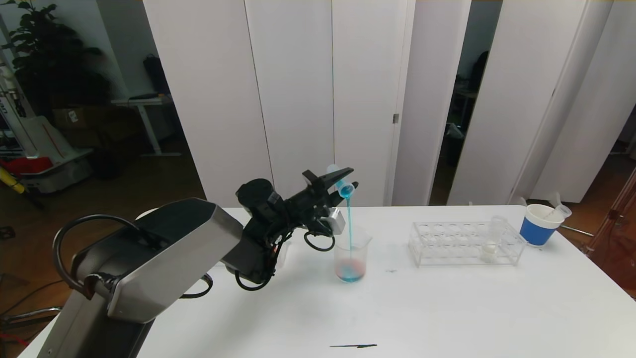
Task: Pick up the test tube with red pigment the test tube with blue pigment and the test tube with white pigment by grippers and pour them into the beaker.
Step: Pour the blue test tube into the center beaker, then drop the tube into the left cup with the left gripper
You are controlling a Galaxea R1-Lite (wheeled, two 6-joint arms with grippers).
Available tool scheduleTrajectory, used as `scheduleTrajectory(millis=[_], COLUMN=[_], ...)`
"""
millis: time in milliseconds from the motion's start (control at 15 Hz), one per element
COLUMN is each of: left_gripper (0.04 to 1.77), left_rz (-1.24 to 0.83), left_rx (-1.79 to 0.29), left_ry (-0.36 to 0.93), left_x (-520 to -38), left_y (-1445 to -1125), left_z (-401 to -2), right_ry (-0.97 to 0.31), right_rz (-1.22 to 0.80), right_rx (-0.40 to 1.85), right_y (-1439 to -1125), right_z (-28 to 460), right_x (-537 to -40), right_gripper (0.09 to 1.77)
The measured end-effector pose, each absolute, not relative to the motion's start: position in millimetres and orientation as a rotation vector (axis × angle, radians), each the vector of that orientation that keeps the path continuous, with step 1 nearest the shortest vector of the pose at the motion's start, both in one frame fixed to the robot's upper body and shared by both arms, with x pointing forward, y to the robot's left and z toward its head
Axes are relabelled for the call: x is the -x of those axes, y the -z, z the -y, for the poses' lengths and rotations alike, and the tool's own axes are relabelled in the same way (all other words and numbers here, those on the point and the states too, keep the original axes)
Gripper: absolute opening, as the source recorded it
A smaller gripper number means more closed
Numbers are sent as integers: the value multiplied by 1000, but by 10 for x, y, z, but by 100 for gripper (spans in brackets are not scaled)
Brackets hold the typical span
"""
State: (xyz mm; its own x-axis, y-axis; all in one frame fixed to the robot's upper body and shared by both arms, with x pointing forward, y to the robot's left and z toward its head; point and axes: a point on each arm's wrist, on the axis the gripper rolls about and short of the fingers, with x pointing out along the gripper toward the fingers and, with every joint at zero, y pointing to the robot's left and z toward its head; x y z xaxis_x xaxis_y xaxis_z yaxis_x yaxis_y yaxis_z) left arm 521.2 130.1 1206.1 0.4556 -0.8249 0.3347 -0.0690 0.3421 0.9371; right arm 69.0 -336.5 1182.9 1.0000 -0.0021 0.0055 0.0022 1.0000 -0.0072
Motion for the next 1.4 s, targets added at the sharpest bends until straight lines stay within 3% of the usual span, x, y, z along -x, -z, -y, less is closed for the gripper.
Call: scheduleTrajectory(millis=[1400], left_gripper=[59], left_rz=[1051], left_rx=[-1141], left_ry=[557], left_x=[-5257], left_y=[-12055], left_z=[-1222], right_ry=[2], right_rz=[6], right_rx=[7], right_y=[-11829], right_z=[3365], right_x=[-690], right_gripper=[175])
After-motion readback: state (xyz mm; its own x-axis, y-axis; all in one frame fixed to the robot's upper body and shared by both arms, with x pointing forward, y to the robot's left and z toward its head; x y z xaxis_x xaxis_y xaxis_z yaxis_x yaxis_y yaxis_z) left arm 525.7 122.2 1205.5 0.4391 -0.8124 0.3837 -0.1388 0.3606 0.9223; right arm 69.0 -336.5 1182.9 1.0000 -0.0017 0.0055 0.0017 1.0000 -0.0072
